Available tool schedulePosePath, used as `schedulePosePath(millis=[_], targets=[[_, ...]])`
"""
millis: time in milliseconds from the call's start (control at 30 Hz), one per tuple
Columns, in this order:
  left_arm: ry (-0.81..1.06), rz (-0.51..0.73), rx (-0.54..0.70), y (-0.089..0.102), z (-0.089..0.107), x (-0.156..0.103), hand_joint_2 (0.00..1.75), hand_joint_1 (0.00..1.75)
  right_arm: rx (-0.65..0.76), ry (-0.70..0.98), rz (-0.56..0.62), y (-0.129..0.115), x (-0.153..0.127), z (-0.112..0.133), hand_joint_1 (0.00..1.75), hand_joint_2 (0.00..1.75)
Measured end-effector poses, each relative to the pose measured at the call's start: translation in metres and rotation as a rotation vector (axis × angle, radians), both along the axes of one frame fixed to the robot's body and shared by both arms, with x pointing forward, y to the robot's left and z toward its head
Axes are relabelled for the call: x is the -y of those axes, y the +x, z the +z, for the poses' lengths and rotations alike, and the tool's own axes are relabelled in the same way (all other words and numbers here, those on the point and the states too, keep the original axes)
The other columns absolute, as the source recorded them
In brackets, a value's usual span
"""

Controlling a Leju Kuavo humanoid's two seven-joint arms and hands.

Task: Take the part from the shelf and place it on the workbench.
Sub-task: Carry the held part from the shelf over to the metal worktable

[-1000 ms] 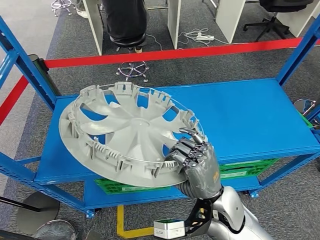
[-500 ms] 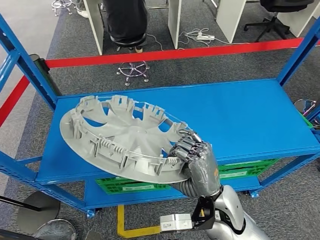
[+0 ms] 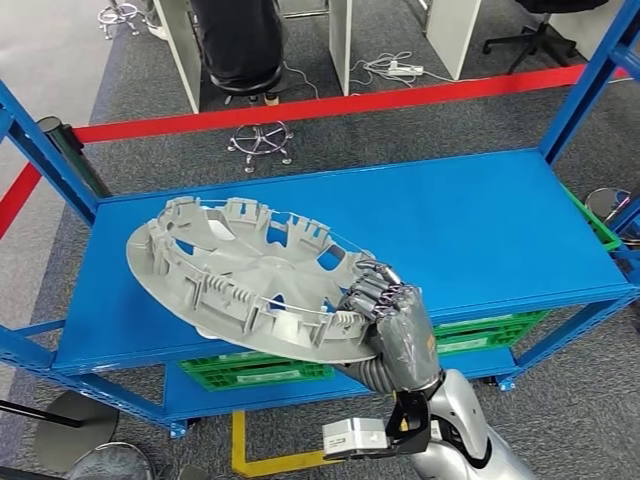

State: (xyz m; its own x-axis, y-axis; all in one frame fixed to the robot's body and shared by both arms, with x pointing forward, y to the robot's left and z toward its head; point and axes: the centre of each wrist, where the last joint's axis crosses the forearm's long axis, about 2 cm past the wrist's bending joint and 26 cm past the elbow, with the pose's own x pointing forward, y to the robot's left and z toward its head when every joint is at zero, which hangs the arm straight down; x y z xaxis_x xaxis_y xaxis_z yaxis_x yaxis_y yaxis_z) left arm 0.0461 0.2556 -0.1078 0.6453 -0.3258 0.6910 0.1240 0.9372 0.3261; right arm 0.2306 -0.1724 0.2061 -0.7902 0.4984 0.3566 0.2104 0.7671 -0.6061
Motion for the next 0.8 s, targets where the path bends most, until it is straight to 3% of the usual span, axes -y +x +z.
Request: schedulePosePath(millis=[800], targets=[[0.012, 0.008, -0.005, 0.0010, 0.0004, 0.0023, 1.75, 0.00, -0.001, 0.008, -0.004, -0.0003, 0.0002, -0.0004, 1.75, 1.75]])
